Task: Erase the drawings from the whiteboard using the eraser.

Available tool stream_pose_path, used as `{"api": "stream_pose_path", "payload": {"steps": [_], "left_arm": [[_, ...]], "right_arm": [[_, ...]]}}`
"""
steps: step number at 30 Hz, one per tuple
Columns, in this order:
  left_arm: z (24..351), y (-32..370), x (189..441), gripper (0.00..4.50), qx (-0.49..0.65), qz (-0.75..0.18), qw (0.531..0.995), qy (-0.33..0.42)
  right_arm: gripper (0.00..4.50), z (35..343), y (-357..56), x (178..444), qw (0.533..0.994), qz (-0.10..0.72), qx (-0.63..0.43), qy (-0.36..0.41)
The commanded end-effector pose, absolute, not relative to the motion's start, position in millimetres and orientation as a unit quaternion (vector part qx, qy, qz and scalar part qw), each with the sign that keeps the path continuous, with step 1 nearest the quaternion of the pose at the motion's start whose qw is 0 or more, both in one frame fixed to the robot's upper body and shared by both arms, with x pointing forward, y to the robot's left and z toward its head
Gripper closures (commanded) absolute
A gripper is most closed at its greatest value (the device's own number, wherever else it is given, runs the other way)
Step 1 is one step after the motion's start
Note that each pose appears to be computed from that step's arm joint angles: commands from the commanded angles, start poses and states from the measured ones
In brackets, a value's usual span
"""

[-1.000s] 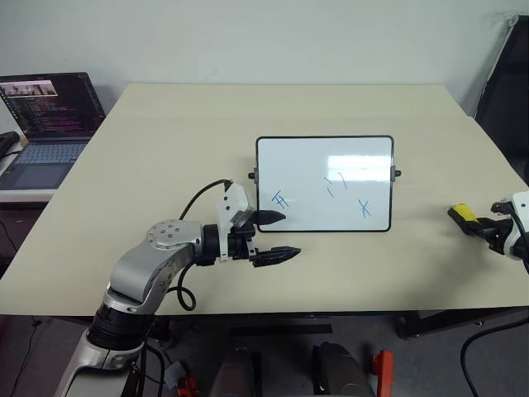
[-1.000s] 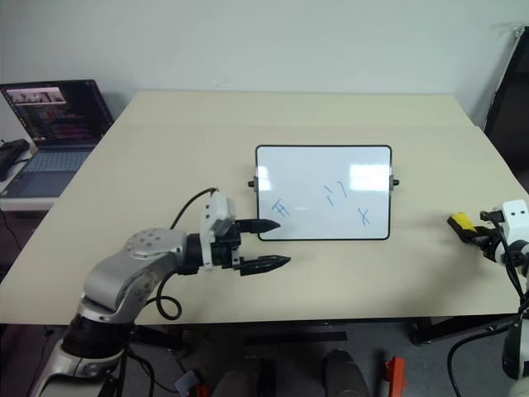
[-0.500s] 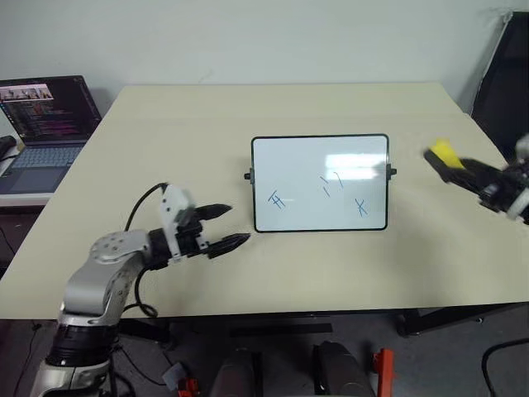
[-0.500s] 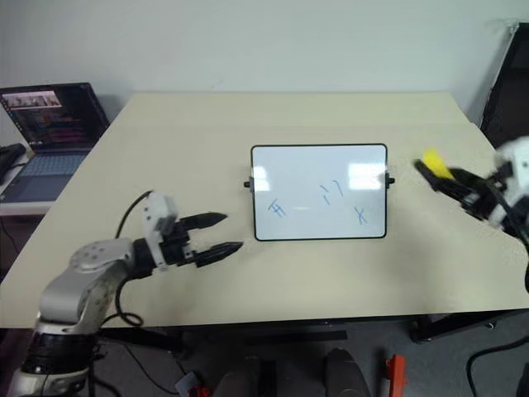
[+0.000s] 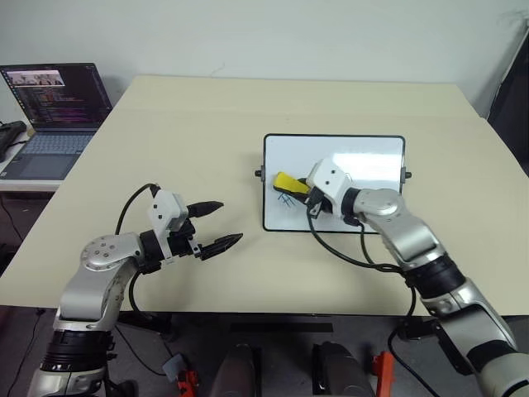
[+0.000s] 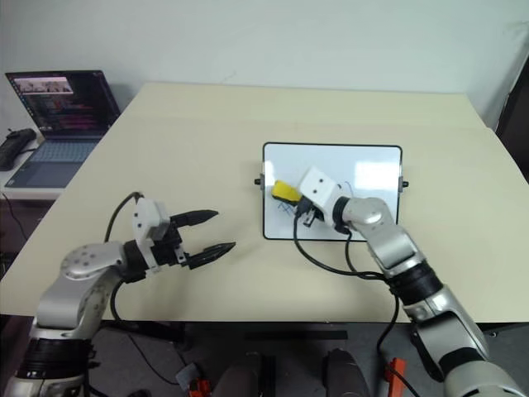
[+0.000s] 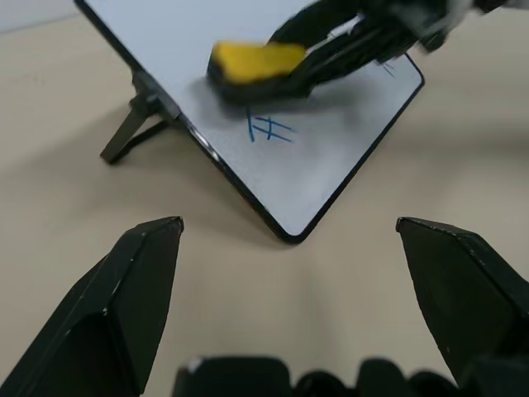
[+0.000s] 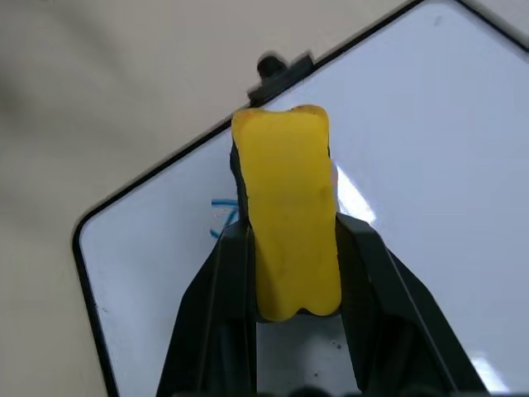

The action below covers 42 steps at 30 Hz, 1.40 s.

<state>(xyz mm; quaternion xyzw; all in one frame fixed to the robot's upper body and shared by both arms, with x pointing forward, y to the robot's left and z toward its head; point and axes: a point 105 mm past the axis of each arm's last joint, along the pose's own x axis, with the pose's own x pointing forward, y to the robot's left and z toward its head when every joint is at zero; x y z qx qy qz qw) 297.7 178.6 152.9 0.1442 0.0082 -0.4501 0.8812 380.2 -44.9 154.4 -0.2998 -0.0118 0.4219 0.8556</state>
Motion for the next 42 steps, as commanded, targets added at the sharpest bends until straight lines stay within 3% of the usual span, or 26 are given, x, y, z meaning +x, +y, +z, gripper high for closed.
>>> {"api": "stream_pose_path", "payload": {"steps": [1, 9, 19, 22, 27, 32, 36, 40, 42], "left_arm": [[165, 173, 293, 0.00, 0.158, -0.450, 0.879, -0.013], [163, 169, 288, 0.00, 0.148, -0.446, 0.883, -0.007], [164, 168, 289, 0.00, 0.141, -0.447, 0.883, -0.006], [164, 168, 290, 0.00, 0.140, -0.447, 0.883, -0.007], [165, 168, 293, 0.00, 0.142, -0.449, 0.882, -0.008], [172, 165, 294, 0.00, 0.144, -0.455, 0.879, -0.017], [186, 165, 292, 0.00, 0.145, -0.457, 0.877, -0.031], [199, 167, 293, 0.00, 0.165, -0.466, 0.868, -0.029], [203, 168, 295, 0.00, 0.171, -0.467, 0.867, -0.029]], "right_arm": [[3.54, 161, -52, 396, 0.862, 0.386, -0.327, -0.029], [3.54, 147, -58, 406, 0.854, 0.362, -0.375, -0.018], [3.54, 68, -61, 361, 0.777, 0.475, -0.392, 0.129], [3.54, 62, -62, 359, 0.780, 0.473, -0.386, 0.136], [3.54, 80, -63, 372, 0.800, 0.447, -0.384, 0.108], [3.54, 165, -46, 348, 0.823, 0.519, -0.232, -0.002], [3.54, 202, -85, 320, 0.825, 0.528, -0.201, 0.005], [3.54, 215, -174, 306, 0.854, 0.449, -0.255, 0.066], [3.54, 216, -195, 303, 0.861, 0.427, -0.263, 0.082]]}}
